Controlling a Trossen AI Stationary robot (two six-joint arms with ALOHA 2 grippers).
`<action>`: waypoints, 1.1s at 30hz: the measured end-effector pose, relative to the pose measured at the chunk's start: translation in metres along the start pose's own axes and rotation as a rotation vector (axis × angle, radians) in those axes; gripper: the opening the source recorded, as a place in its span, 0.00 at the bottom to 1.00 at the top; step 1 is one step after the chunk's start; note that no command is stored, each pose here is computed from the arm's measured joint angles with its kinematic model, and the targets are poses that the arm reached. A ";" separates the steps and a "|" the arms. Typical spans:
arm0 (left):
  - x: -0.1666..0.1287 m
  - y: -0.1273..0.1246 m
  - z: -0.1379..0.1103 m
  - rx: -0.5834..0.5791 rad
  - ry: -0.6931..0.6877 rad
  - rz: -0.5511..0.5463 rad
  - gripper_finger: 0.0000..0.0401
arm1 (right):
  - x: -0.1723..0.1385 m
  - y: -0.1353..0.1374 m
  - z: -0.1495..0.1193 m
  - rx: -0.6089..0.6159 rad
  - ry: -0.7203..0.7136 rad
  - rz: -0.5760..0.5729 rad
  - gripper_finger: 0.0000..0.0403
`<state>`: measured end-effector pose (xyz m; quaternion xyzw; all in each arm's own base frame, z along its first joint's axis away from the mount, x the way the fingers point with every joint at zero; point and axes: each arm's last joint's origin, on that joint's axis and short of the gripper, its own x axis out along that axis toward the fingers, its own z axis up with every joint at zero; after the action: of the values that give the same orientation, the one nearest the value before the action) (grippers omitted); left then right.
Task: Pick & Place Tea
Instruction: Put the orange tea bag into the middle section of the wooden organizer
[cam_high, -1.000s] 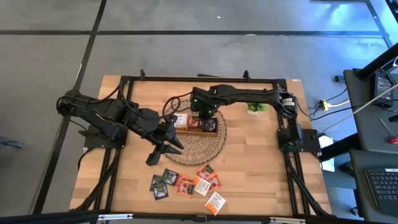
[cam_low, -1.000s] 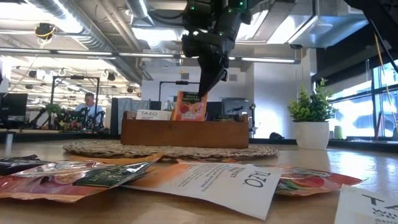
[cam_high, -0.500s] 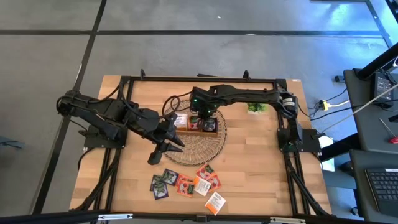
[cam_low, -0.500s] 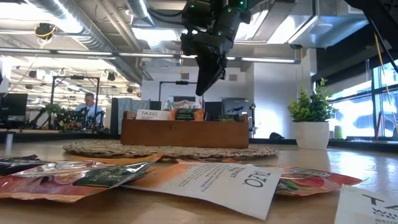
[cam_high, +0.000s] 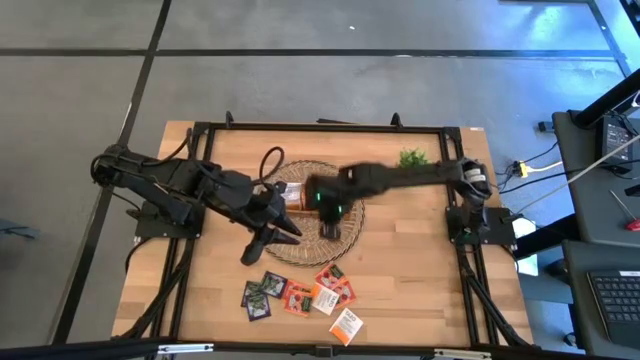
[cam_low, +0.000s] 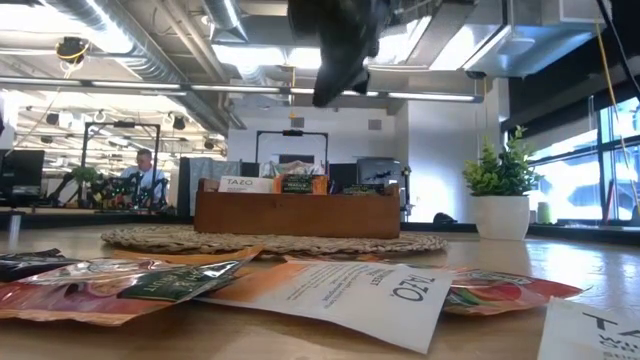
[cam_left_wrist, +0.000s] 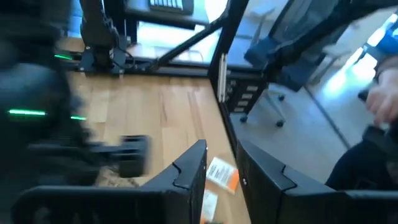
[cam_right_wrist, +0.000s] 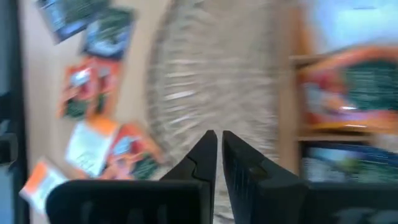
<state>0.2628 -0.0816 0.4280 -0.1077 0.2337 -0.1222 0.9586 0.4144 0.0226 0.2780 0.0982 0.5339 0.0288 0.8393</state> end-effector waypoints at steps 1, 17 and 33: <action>0.000 0.000 0.002 -0.007 -0.016 -0.005 0.21 | 0.003 0.013 -0.003 -0.028 0.003 0.014 0.07; 0.033 -0.027 -0.008 -0.005 0.005 -0.086 0.21 | 0.044 0.100 -0.106 0.012 0.047 0.070 0.07; 0.167 -0.035 -0.096 -0.128 0.434 0.057 0.22 | 0.065 0.083 -0.177 0.372 -0.174 0.307 0.09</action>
<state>0.3542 -0.1763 0.2832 -0.1325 0.4447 -0.1001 0.8802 0.2875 0.1378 0.1639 0.3332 0.4344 0.0486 0.8354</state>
